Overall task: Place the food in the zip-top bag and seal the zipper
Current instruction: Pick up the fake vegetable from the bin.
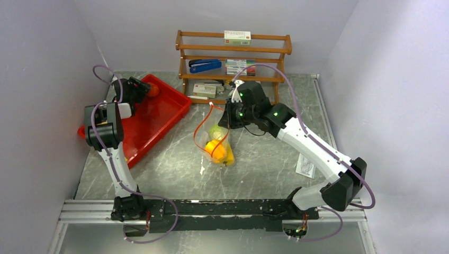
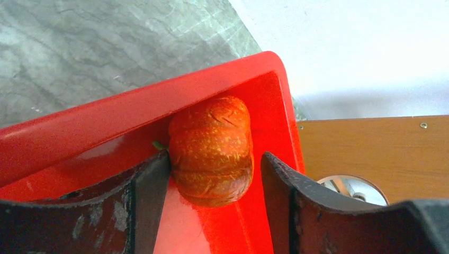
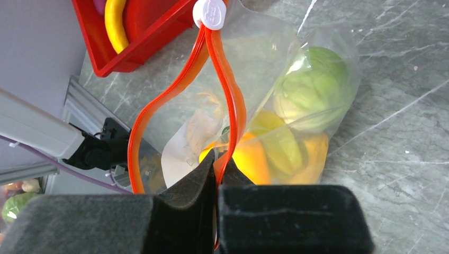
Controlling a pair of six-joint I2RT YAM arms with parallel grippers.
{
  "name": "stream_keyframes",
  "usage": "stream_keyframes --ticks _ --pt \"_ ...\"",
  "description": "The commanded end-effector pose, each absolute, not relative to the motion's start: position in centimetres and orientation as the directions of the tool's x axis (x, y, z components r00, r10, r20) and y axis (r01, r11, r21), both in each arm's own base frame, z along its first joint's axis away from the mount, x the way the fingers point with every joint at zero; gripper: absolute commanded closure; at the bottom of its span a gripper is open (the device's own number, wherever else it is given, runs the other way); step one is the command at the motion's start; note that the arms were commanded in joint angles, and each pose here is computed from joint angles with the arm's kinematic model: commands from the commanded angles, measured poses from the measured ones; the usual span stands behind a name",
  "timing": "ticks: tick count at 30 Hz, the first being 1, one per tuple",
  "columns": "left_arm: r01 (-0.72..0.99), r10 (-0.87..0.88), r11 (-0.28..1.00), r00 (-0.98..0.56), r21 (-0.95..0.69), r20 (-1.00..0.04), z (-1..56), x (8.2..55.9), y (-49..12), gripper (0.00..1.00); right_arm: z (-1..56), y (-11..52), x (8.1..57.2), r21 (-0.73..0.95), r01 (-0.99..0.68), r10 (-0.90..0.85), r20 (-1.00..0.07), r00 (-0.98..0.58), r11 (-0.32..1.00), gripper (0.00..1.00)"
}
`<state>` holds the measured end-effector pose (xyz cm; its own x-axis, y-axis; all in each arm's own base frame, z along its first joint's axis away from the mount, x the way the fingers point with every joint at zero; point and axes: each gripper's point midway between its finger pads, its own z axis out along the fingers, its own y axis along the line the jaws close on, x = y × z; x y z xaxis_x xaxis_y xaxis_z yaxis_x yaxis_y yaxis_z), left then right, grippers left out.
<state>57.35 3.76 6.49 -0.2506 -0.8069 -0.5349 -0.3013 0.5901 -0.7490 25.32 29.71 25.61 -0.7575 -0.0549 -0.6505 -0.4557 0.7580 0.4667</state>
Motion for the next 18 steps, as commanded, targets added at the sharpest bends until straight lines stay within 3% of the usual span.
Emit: stream_keyframes --ticks 1,3,7,12,18 --pt "-0.168 -0.799 0.589 -0.27 -0.79 -0.538 7.6 58.6 2.5 0.4 27.3 30.0 25.2 0.487 -0.479 -0.021 -0.685 -0.729 0.73 1.0" --pt "-0.134 -0.795 0.588 -0.281 -0.798 -0.538 7.7 58.8 2.1 0.42 27.2 30.1 25.1 0.494 -0.48 -0.017 -0.684 -0.73 0.725 1.0" --pt "-0.181 -0.809 0.565 -0.315 -0.805 -0.496 6.1 58.9 1.9 0.36 27.5 30.0 25.1 0.492 -0.48 -0.014 -0.688 -0.726 0.727 1.0" --pt "-0.162 -0.819 0.548 -0.303 -0.821 -0.487 6.2 58.6 1.7 0.51 28.0 29.7 25.2 0.486 -0.48 -0.005 -0.699 -0.715 0.73 1.0" --pt "-0.153 -0.799 0.576 -0.313 -0.803 -0.513 7.3 58.6 1.7 0.56 28.1 29.5 25.0 0.486 -0.481 -0.002 -0.702 -0.712 0.73 1.0"
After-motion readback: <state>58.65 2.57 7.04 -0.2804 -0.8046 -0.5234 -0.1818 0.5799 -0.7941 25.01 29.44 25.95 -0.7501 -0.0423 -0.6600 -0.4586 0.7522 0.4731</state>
